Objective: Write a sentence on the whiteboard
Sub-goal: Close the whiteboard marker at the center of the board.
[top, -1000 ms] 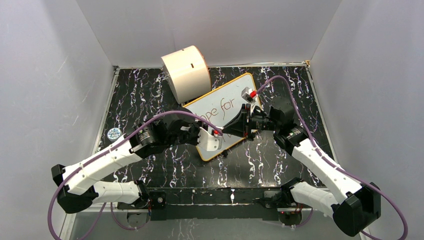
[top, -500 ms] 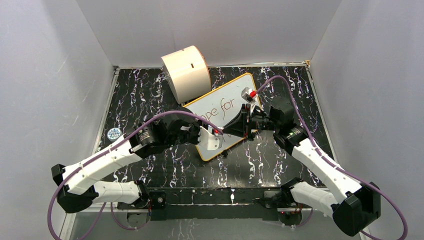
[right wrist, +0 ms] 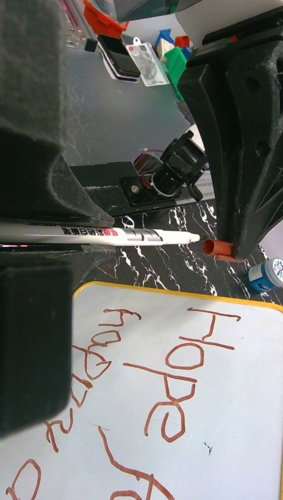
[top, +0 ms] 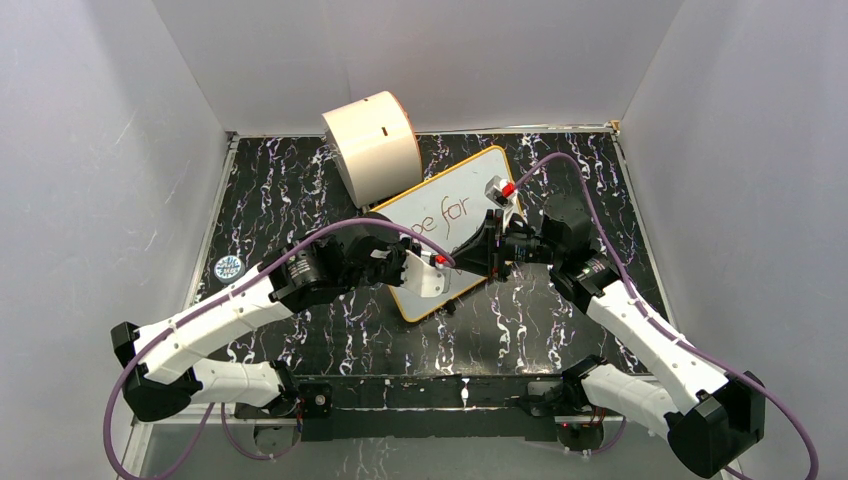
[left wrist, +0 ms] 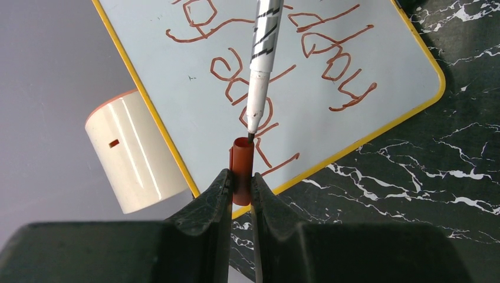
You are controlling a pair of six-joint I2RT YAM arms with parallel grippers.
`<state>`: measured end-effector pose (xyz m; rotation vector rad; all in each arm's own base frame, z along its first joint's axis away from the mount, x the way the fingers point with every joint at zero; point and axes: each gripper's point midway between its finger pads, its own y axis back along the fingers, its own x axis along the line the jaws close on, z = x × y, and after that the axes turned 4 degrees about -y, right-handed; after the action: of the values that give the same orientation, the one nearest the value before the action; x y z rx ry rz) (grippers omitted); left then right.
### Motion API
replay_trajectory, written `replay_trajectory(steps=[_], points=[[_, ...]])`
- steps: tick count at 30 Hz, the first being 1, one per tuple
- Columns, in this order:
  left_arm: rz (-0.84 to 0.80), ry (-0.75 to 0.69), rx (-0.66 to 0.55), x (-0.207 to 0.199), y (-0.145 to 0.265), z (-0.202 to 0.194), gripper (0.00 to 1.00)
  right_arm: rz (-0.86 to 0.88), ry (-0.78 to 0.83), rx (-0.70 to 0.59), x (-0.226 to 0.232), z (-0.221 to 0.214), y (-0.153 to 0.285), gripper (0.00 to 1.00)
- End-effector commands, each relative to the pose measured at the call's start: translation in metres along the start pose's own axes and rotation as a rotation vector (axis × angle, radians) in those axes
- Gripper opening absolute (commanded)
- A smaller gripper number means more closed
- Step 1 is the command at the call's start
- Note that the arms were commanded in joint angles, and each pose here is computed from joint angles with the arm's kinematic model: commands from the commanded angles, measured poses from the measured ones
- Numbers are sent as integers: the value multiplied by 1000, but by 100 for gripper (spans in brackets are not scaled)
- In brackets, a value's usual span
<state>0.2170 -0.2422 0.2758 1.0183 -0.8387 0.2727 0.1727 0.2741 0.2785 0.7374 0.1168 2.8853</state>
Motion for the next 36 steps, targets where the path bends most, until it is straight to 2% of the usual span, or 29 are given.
replay_trajectory(steps=[1, 10, 20, 36], points=[[31, 8, -29, 12, 12, 8, 0, 33, 60, -35, 11, 18, 1, 0], [21, 0, -50, 10, 13, 11, 0, 2, 54, -41, 4, 18, -1, 0], [21, -3, -14, 7, 13, 4, 0, -37, 62, -64, 0, 22, 2, 0], [11, -12, -26, 9, 10, 9, 0, 8, 49, -43, 5, 20, -1, 0]])
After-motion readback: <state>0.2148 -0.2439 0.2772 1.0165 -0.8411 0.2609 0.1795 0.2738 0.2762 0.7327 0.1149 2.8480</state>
